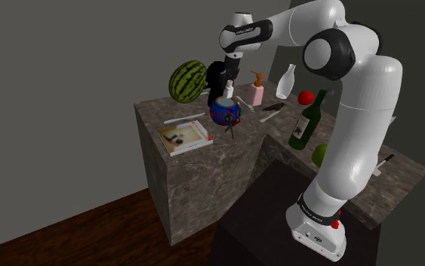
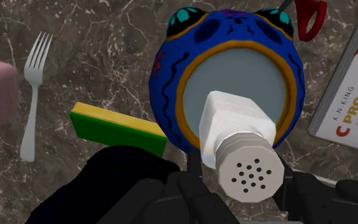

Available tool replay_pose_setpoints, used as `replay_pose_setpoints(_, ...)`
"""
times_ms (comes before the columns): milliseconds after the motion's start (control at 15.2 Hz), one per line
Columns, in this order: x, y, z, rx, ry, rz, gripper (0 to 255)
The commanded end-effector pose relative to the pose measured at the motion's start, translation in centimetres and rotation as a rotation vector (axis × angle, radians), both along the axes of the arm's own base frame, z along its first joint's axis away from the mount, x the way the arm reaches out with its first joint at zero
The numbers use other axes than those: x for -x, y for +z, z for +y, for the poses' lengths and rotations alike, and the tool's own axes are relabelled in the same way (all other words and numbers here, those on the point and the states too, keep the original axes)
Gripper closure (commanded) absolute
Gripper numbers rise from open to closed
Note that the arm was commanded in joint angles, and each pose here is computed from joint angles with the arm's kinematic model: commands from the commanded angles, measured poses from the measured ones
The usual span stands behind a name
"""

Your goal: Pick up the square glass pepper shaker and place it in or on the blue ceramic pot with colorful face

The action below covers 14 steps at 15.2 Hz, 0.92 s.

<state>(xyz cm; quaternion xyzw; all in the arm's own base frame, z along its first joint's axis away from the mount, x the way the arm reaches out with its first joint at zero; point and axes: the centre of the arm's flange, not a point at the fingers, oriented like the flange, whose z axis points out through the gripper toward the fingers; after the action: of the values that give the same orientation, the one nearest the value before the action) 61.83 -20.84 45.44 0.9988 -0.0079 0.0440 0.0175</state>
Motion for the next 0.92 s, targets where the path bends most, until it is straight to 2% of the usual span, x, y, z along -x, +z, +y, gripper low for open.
replay_pose_setpoints(0,0.03,-1.01,0.04,0.000,0.000,-0.001,255)
replay_pose_setpoints(528,0.03,-1.22,0.04,0.000,0.000,-0.001,255)
replay_pose_setpoints(594,0.03,-1.22,0.04,0.000,0.000,-0.001,0)
replay_pose_setpoints(858,0.03,-1.22,0.04,0.000,0.000,-0.001,0)
